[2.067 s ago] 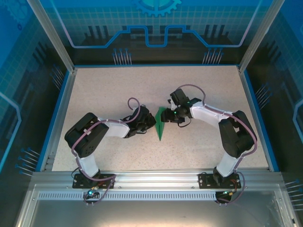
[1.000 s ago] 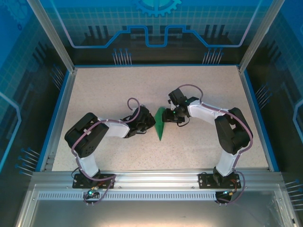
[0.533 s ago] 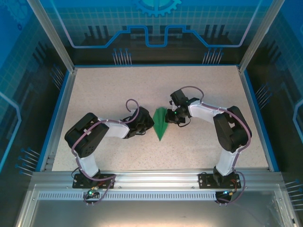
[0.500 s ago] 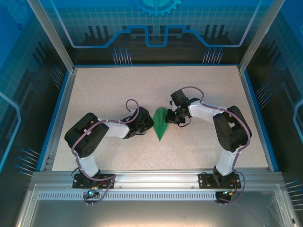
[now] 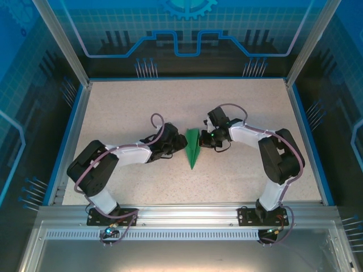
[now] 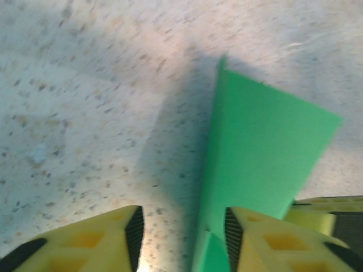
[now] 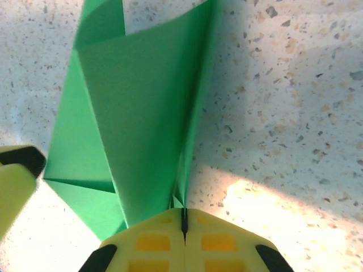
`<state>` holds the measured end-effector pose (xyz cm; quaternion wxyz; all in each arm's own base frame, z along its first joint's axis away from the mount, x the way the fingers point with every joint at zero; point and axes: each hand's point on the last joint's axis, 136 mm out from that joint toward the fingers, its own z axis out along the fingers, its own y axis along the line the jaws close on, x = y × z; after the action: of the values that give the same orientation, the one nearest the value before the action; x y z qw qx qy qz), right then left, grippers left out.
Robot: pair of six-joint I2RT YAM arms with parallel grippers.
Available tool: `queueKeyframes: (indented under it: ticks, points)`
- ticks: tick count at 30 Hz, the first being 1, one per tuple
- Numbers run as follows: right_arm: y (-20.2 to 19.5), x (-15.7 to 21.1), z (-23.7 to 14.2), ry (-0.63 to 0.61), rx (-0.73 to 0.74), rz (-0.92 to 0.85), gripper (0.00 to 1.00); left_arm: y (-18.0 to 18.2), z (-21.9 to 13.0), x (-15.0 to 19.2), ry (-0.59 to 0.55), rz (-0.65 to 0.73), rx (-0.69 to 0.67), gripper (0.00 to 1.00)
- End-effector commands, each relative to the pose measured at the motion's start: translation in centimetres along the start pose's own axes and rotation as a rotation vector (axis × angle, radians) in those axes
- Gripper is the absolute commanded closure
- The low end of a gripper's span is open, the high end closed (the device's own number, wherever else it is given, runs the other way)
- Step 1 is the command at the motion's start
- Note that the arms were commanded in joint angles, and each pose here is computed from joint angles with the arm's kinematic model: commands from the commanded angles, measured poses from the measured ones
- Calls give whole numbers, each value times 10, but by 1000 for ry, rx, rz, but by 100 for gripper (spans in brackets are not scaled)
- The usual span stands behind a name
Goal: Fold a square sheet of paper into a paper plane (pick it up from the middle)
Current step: Move a paper plane to the center of the table.
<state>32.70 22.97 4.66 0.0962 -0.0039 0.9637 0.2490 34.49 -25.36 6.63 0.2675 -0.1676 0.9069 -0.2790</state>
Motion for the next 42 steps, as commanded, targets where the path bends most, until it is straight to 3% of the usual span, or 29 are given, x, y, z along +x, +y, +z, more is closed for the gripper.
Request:
queueKeyframes:
  ticks: [1,7,17,24,34,42]
  points:
    - [3,-5,-18,-19,22,-41,100,-16,-19,-11,-14,108,-8,47]
    - [7,-4,-22,-13,41,-81,100,-45,-26,-9,18,219,26,37]
    - [15,-1,-21,-6,-4,-112,100,-54,11,1,105,210,-14,43]
    - [12,2,-19,2,-13,-110,100,-49,28,-1,115,178,-57,52]
    - [-11,2,-9,19,37,-79,100,-15,33,-4,91,117,-201,82]
    - [-36,6,5,60,106,-9,95,-7,37,-1,101,96,-231,96]
